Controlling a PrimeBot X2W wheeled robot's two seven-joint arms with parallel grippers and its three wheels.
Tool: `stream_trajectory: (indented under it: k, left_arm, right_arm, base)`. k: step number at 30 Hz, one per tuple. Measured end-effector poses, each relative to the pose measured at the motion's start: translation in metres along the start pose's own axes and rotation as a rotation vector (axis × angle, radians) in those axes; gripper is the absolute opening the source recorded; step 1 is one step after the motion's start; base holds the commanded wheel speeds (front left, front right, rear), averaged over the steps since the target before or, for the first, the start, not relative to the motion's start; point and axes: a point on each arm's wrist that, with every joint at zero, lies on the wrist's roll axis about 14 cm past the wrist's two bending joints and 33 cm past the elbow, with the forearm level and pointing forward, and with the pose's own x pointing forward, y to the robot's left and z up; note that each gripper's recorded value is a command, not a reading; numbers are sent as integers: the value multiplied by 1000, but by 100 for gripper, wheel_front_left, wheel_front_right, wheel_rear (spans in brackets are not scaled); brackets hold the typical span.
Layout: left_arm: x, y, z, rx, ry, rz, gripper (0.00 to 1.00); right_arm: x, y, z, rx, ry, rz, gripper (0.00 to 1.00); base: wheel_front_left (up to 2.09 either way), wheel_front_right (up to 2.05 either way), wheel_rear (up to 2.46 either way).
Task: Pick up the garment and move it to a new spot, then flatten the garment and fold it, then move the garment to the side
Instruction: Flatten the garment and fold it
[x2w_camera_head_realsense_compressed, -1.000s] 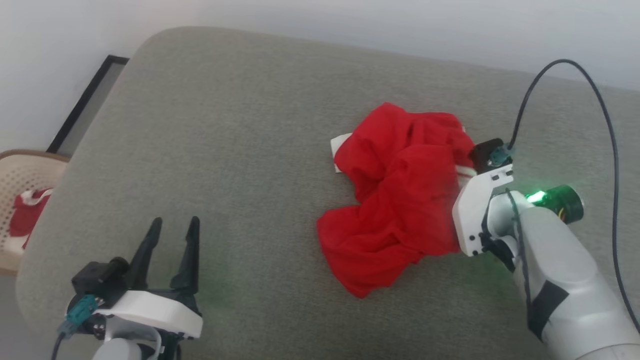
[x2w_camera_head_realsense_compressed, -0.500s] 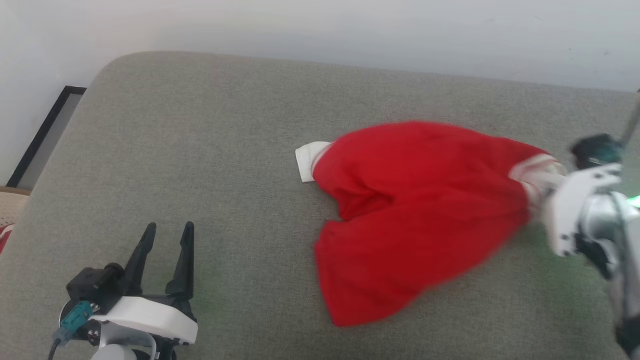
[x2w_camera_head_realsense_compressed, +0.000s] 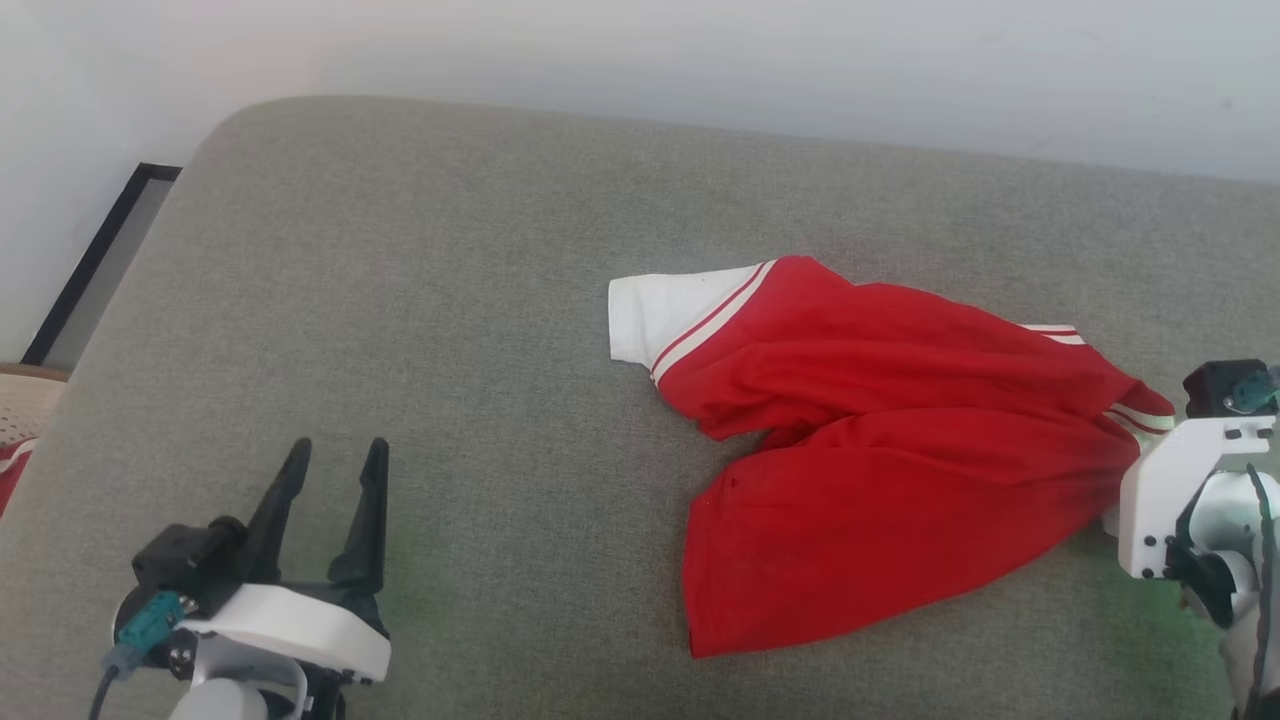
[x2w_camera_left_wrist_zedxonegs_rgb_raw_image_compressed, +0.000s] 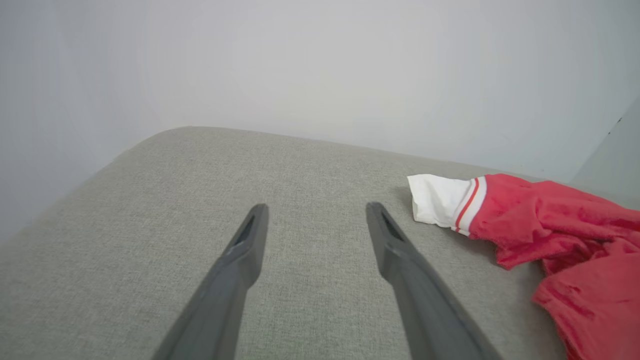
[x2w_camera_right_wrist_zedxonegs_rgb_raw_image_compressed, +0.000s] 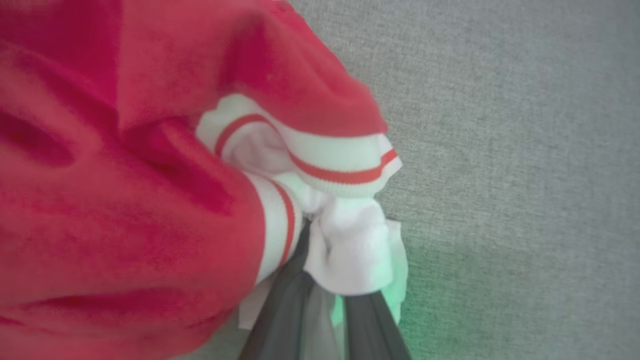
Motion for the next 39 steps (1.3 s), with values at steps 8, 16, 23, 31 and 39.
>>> stream_trajectory:
  k: [8, 16, 23, 31, 39]
  left_arm:
    - [6, 3, 0, 12, 5, -8, 100]
    - [20, -7, 3, 23, 7, -67, 100]
    - [37, -17, 8, 33, 3, -123, 100]
    - [59, -39, 7, 49, 26, -217, 100]
    - [86, -62, 1, 79, 82, -330, 100]
  right_arm:
    - [-3, 9, 5, 14, -17, 21, 100]
    - [-26, 6, 38, 25, -182, 26, 100]
    - [-51, 2, 63, 61, -368, 13, 100]
    - [-81, -1, 72, 106, -565, -30, 100]
    - [-115, -17, 75, 128, -782, -130, 100]
  base:
    - [0, 0, 0]
    - [0, 0, 0]
    - [0, 0, 0]
    - [0, 0, 0]
    - [0, 0, 0]
